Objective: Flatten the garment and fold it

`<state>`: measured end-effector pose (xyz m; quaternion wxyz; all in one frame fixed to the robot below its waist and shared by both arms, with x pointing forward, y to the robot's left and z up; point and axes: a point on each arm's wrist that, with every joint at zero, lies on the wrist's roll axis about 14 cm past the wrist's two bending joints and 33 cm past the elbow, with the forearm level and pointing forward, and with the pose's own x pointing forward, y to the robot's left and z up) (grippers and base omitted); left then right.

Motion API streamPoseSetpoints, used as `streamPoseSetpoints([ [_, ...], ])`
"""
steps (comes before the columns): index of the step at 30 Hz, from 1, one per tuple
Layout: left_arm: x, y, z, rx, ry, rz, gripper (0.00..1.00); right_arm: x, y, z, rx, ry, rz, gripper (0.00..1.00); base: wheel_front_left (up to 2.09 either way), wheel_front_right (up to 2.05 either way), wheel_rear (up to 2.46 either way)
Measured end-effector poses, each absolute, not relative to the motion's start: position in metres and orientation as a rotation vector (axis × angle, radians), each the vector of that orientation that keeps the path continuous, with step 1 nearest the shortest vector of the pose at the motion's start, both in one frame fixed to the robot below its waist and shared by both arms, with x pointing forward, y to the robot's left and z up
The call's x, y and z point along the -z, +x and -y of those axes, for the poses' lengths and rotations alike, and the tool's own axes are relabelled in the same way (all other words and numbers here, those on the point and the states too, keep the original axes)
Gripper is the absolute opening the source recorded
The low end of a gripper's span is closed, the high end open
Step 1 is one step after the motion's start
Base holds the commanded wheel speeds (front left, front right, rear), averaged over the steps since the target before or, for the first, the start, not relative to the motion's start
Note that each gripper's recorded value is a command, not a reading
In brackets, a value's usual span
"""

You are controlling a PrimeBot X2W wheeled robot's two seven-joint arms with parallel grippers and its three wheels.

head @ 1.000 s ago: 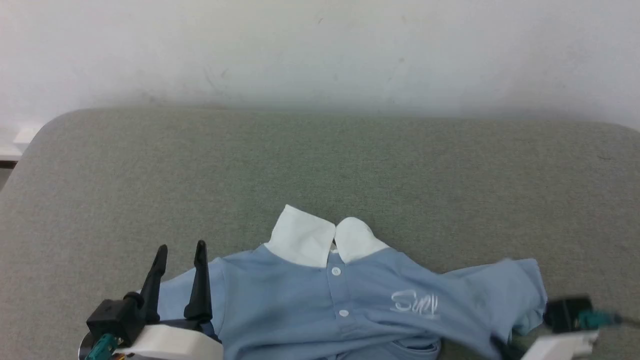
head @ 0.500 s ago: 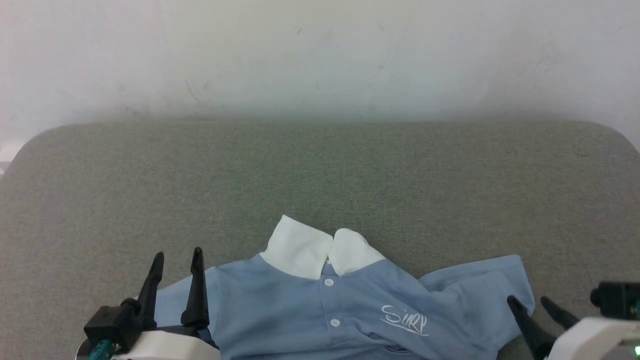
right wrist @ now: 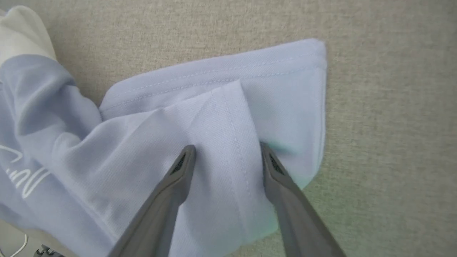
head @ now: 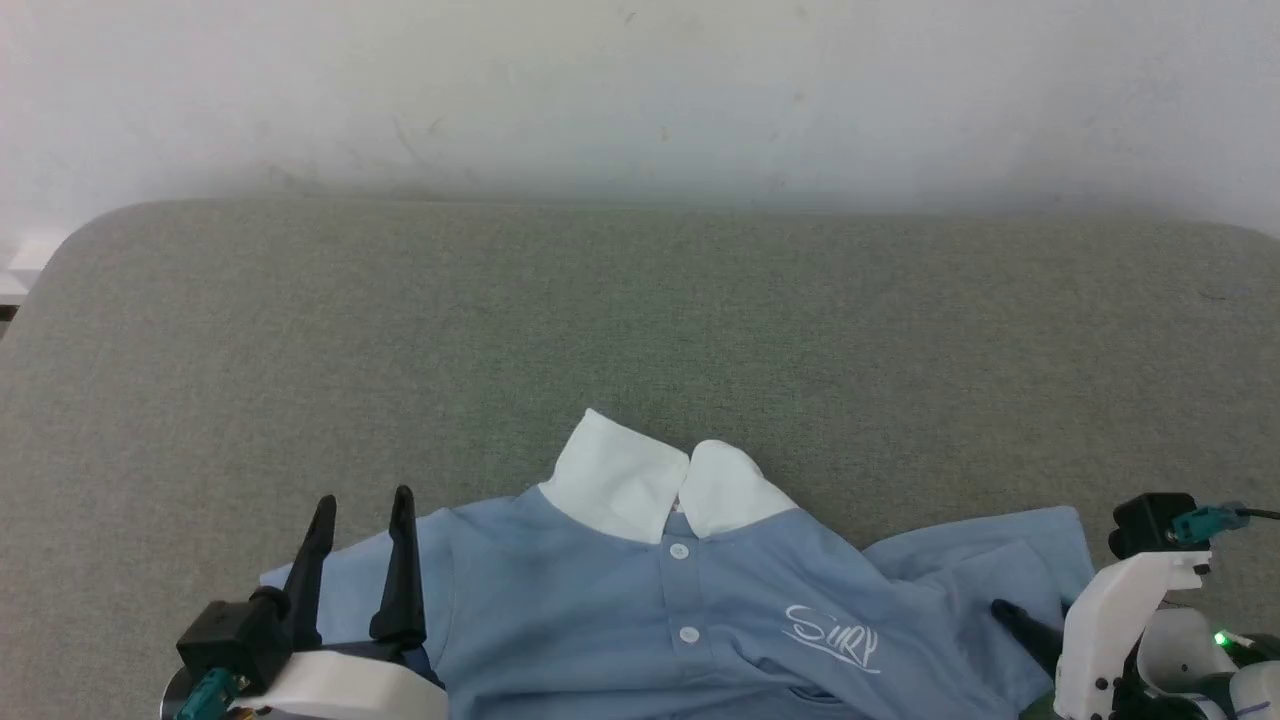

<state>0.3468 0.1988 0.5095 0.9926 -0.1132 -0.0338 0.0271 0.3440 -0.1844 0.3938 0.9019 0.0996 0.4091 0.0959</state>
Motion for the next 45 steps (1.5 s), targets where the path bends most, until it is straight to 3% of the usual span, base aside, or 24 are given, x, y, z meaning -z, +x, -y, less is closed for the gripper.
streamPoseSetpoints([
  [1,-0.508,0.346,-0.200,-0.059,-0.228,0.065,1.00,-0.393,0.344,0.183,-0.208,0.209,-0.856,0.00,0.00,0.00,0.00],
  [8,-0.508,0.344,-0.204,-0.074,-0.228,0.066,1.00,-0.450,0.390,0.177,-0.263,0.136,-0.637,0.00,0.00,0.00,0.00],
  [15,-0.509,0.350,-0.200,-0.052,-0.231,0.069,1.00,-0.569,0.475,0.178,-0.243,0.095,-0.182,0.00,0.00,0.00,0.00],
  [20,-0.509,0.351,-0.204,-0.065,-0.235,0.071,1.00,-0.529,0.485,0.214,-0.116,0.137,-0.276,0.00,0.00,0.00,0.00],
  [28,-0.497,0.356,-0.207,-0.086,-0.243,0.037,1.00,-0.410,0.451,0.264,0.095,0.210,-0.531,0.00,0.00,0.00,0.00],
  [29,-0.494,0.357,-0.208,-0.090,-0.243,0.031,1.00,-0.403,0.449,0.269,0.115,0.209,-0.538,0.06,0.00,0.00,0.00],
  [31,-0.490,0.357,-0.211,-0.097,-0.239,0.019,1.00,-0.390,0.442,0.277,0.145,0.196,-0.558,0.63,0.00,0.00,0.00],
  [32,-0.489,0.357,-0.211,-0.098,-0.235,0.016,1.00,-0.386,0.440,0.278,0.152,0.195,-0.562,1.00,0.00,0.00,0.00],
  [35,-0.489,0.356,-0.212,-0.097,-0.232,0.014,1.00,-0.392,0.440,0.281,0.159,0.182,-0.509,1.00,0.00,0.00,0.00],
  [39,-0.493,0.355,-0.212,-0.092,-0.232,0.028,1.00,-0.428,0.449,0.284,0.155,0.157,-0.325,1.00,0.00,0.00,0.00],
  [45,-0.499,0.346,-0.211,-0.082,-0.224,0.043,1.00,-0.477,0.443,0.263,0.072,0.090,-0.118,1.00,0.00,0.00,0.00],
])
